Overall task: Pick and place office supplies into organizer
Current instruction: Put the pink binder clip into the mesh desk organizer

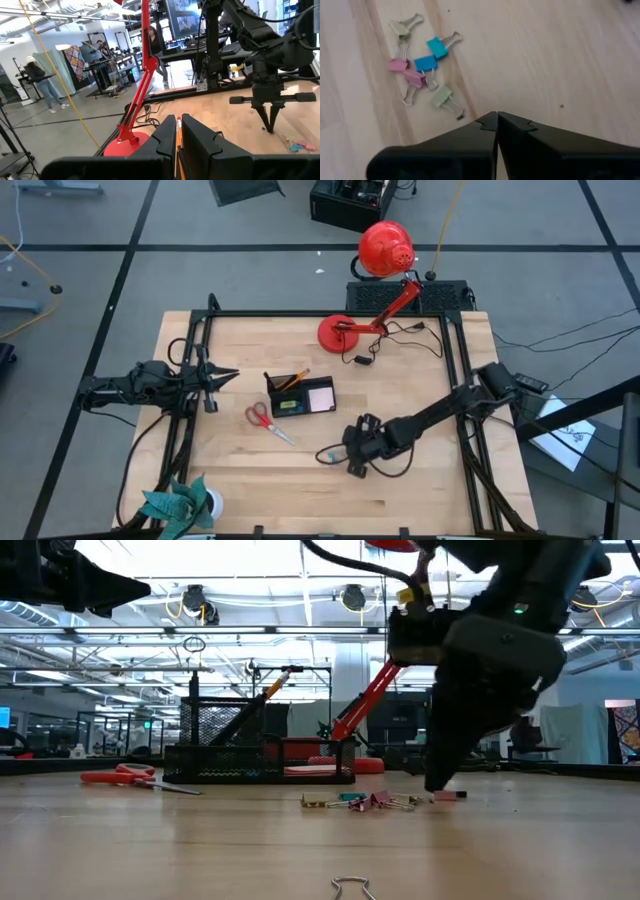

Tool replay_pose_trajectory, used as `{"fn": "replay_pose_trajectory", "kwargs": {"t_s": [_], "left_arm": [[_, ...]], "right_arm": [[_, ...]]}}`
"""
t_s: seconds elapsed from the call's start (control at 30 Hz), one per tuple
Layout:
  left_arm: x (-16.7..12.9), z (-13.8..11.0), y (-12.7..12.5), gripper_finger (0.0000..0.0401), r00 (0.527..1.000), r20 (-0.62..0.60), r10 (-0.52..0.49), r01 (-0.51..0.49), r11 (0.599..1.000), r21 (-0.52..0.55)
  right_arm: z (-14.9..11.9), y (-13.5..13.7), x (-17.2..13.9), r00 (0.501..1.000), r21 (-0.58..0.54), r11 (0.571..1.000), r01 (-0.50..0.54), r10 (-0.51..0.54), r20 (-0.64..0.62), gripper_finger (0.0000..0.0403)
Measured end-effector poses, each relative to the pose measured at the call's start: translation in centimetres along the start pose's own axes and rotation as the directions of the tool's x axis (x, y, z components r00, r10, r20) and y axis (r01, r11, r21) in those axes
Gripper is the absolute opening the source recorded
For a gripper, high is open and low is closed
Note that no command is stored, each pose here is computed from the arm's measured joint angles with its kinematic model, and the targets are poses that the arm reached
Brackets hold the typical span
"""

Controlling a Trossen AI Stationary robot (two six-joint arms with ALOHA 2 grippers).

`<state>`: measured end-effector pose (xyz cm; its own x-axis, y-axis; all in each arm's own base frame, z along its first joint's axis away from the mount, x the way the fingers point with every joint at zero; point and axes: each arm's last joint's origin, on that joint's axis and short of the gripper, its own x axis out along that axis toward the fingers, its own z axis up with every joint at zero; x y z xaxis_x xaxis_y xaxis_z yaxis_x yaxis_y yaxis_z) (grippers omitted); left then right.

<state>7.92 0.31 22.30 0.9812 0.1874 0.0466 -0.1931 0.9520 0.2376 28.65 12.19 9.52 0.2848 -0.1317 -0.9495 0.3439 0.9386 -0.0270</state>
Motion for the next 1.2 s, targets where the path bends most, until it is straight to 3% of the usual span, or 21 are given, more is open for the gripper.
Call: {"fn": "replay_pose_trajectory", "kwargs": {"t_s": [0.3, 0.7, 0.97, 1.2], "left_arm": [[0.0, 0.0, 0.0, 0.0035, 1.0, 0.001, -0.001, 0.001, 1.0, -0.018], [0.0, 0.0, 0.0, 0.0035, 1.0, 0.001, -0.001, 0.001, 1.0, -0.019], [0.0, 0.0, 0.0, 0.0035, 1.0, 0.001, -0.001, 0.001, 1.0, -0.021], [0.0, 0.0, 0.0, 0.0035, 1.0, 0.001, -0.001, 0.001, 1.0, -0.021]], "right_arm": [[-1.8, 2.2, -0.2, 0.993, 0.015, 0.993, -0.113, 0.112, 0.042, 0.0], [-2.2, 4.0, -0.7, 0.966, -0.004, 0.968, -0.25, 0.249, 0.074, 0.0], [-2.4, 5.1, -1.2, 0.948, -0.154, 0.951, -0.267, 0.288, 0.136, 0.0], [-1.9, 5.2, -2.4, 0.926, -0.184, 0.934, -0.305, 0.336, 0.172, 0.0023]]}}
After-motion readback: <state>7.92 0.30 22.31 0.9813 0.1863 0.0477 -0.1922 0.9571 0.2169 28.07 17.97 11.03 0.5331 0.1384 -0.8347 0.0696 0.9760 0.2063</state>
